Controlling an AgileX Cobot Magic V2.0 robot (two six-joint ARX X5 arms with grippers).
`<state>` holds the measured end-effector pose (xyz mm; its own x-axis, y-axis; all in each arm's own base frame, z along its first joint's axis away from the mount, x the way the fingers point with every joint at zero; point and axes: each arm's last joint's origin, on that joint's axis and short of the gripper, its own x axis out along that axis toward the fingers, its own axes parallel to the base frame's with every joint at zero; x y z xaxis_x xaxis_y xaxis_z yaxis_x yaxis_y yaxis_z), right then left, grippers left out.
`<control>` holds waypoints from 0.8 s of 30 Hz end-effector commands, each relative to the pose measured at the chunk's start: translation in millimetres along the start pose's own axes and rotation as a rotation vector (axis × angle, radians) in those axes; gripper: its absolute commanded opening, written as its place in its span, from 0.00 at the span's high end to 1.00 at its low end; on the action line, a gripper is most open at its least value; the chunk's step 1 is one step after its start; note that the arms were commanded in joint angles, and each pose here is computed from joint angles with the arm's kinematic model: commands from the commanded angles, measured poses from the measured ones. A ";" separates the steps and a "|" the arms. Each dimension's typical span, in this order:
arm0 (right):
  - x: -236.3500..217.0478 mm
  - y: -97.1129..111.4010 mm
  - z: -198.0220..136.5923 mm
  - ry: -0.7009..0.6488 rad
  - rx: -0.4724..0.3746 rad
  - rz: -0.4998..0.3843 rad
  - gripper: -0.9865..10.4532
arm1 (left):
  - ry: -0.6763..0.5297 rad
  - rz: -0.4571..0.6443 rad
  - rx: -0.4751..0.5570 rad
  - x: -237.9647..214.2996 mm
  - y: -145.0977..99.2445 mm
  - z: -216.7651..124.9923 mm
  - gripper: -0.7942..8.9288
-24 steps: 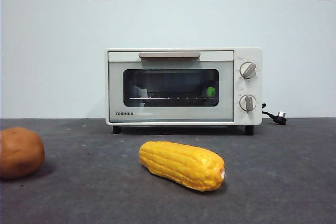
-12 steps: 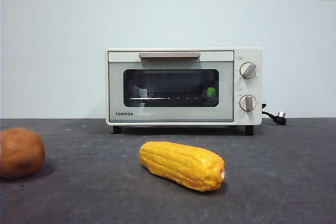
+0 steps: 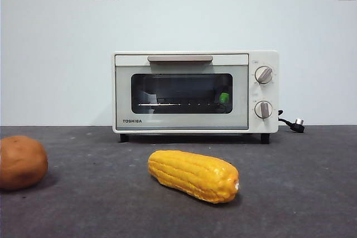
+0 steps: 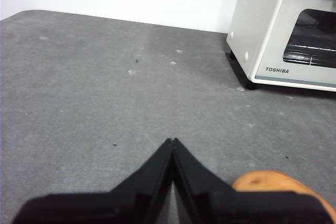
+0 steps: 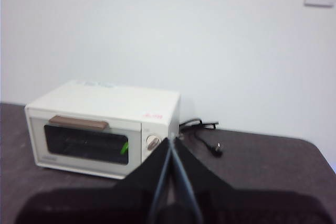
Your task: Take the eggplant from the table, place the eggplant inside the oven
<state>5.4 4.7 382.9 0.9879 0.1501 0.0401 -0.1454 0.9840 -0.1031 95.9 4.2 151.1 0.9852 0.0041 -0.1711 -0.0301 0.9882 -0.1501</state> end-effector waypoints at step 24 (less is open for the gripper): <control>68.3 6.1 -180.4 0.082 0.032 0.007 0.91 | 0.002 -0.006 -0.006 1.2 0.0 -2.0 0.92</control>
<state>80.7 3.6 209.1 0.9877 0.1498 -0.0453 -0.1531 0.9848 -0.0817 96.1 4.2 150.8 0.9846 0.0040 -0.1749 -0.0307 0.9882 -0.1502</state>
